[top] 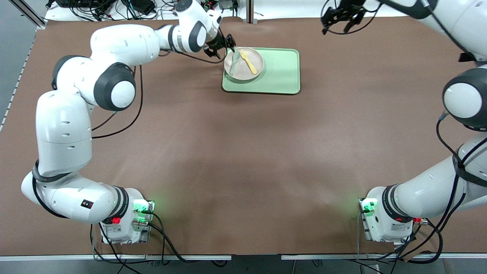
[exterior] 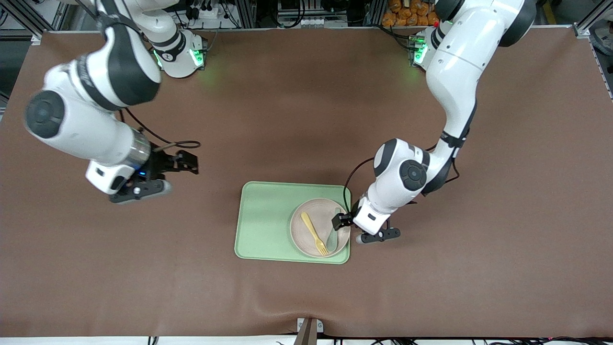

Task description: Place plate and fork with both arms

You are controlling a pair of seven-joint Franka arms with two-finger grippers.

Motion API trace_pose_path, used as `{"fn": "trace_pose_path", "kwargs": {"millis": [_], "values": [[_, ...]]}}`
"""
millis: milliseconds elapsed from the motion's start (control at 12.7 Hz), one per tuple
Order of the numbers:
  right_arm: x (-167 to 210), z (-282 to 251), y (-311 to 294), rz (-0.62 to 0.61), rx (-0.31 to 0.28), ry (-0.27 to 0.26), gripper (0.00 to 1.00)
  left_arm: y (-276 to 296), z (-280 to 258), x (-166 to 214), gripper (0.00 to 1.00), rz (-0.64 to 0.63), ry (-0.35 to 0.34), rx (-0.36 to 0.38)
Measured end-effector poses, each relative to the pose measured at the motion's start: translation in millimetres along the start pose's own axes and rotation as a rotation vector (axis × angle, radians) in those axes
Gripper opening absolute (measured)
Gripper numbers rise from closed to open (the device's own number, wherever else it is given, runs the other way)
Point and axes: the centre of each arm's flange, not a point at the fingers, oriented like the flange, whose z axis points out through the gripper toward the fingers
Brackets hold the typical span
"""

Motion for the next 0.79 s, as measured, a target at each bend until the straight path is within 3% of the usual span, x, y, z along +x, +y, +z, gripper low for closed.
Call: {"fn": "trace_pose_path", "kwargs": {"millis": [79, 158, 474, 789], "values": [[6.3, 17.8, -16.6, -0.011, 0.001, 0.008, 1.00, 3.7, -28.2, 9.6, 0.99, -0.001, 0.001, 0.006], [12.8, 37.7, -33.0, -0.010, 0.002, 0.016, 1.00, 6.2, -60.6, 18.2, 1.00, -0.002, -0.004, 0.016], [41.6, 120.2, -107.4, 0.003, 0.014, 0.028, 1.00, -26.7, -204.8, 50.7, 1.00, -0.053, -0.032, 0.069], [55.3, 180.9, -170.8, 0.082, 0.045, 0.093, 1.00, -91.2, -327.0, 60.3, 1.00, 0.034, -0.037, 0.227]]}}
